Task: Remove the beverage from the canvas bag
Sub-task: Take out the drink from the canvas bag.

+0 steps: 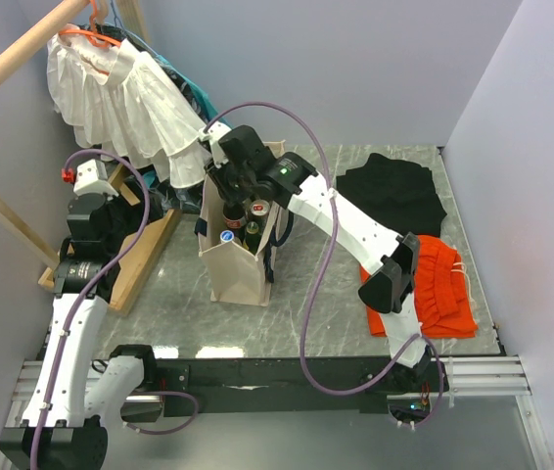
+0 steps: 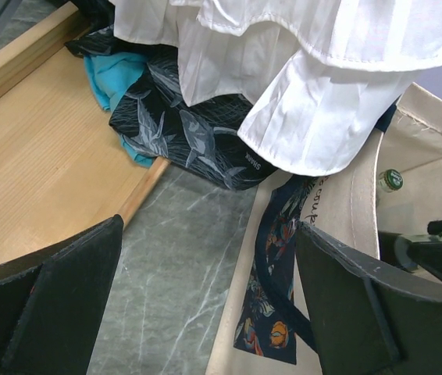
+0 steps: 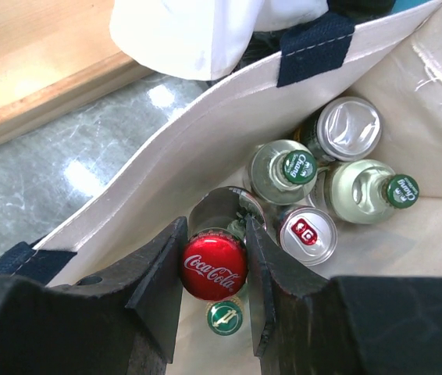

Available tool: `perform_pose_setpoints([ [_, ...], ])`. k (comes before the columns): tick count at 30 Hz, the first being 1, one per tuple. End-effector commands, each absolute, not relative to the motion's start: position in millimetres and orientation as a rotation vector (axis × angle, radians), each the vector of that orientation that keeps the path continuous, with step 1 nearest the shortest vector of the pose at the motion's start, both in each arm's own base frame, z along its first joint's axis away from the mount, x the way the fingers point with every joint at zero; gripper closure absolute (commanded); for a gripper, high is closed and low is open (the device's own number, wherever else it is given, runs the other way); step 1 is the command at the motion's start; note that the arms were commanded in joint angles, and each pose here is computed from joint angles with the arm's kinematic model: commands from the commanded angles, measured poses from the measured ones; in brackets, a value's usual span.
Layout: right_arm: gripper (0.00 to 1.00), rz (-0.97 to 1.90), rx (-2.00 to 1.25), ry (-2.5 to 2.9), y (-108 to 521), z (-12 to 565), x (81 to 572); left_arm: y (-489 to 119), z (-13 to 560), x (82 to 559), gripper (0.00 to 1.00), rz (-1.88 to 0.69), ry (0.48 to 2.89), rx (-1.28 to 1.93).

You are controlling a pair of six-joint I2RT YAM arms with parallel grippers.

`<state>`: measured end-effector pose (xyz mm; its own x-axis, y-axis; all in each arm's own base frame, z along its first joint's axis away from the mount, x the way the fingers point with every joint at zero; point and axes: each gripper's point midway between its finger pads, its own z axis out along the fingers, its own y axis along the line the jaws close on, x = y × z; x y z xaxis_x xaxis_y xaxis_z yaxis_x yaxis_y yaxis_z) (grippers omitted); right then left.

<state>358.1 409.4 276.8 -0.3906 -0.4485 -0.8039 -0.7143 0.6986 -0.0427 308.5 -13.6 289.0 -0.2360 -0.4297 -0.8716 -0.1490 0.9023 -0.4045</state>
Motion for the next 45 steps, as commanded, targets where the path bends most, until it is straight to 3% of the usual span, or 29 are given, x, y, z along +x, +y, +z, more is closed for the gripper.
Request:
perform_pose_setpoints([
  [1, 1.00, 0.501, -0.737, 1.749, 400.5, 405.1, 354.7, -16.2, 312.0, 309.6, 0.04, -0.298, 1.756, -0.404],
  [45, 1.00, 0.559, -0.662, 1.566, 371.3, 486.8, 331.0, -15.7, 301.1, 301.9, 0.04, -0.311, 1.752, -0.440],
])
